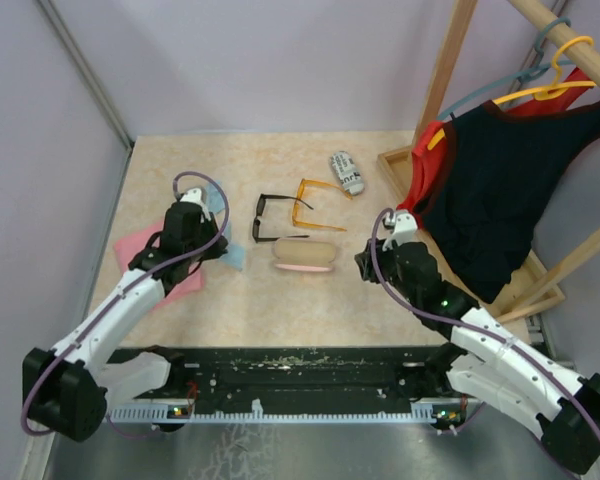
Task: Organize the sunglasses
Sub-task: Pick up the glasses cleaning cloth from the center of the board, then place the glasses cleaning cloth at the center of the board.
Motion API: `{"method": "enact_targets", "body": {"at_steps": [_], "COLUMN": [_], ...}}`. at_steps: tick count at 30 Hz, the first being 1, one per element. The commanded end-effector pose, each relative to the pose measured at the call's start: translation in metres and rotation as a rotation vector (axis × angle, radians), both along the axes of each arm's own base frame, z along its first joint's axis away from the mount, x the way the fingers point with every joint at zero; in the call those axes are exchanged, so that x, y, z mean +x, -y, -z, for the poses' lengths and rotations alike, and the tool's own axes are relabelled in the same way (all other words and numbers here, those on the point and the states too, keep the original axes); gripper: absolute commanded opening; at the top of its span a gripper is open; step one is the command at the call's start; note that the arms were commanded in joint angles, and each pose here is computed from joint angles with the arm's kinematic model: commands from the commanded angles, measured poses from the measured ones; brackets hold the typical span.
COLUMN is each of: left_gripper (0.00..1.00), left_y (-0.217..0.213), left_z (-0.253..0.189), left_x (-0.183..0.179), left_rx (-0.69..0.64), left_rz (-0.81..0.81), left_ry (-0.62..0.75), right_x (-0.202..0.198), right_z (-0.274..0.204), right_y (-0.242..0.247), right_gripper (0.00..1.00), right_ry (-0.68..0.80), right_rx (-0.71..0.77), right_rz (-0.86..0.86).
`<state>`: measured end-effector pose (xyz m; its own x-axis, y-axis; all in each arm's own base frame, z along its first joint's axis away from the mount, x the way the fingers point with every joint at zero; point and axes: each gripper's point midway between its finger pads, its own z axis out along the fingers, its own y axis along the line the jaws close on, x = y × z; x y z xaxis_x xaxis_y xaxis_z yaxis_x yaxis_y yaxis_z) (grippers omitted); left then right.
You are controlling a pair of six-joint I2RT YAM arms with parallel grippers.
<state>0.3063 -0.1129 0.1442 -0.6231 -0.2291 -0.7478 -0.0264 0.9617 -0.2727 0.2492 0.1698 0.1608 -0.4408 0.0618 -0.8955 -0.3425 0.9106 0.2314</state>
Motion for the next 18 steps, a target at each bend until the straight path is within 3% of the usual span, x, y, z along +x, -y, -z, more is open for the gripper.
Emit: {"method": "enact_targets", "body": {"at_steps": [1,6,9,18], "left_gripper": [0.01,0.01,0.01,0.01], "left_y": [0.033,0.089,0.132,0.227], "left_z": [-0.025,-0.062,-0.065,-0.024], "left_x": [-0.026,-0.063,-0.091,-0.152], "left_rx": [-0.076,-0.175,-0.166,-0.179], "left_rz": [0.239,0.552,0.713,1.067], "left_ry": [0.054,0.187,0.234,0.149], "right_x": [0.003,-0.002,-0.004,-0.01], "right_z": [-0.026,-0.03,-0.035,-0.035], "right_y": [0.006,0.012,0.016,0.015], "right_gripper": [0.42,0.42,0.42,0.42], "right_ry": [0.107,0.148,0.178,0.185], "right_rx": [0.047,0.084,0.109,0.114], "right_rz": [0.024,0.036,0.046,0.021]}}
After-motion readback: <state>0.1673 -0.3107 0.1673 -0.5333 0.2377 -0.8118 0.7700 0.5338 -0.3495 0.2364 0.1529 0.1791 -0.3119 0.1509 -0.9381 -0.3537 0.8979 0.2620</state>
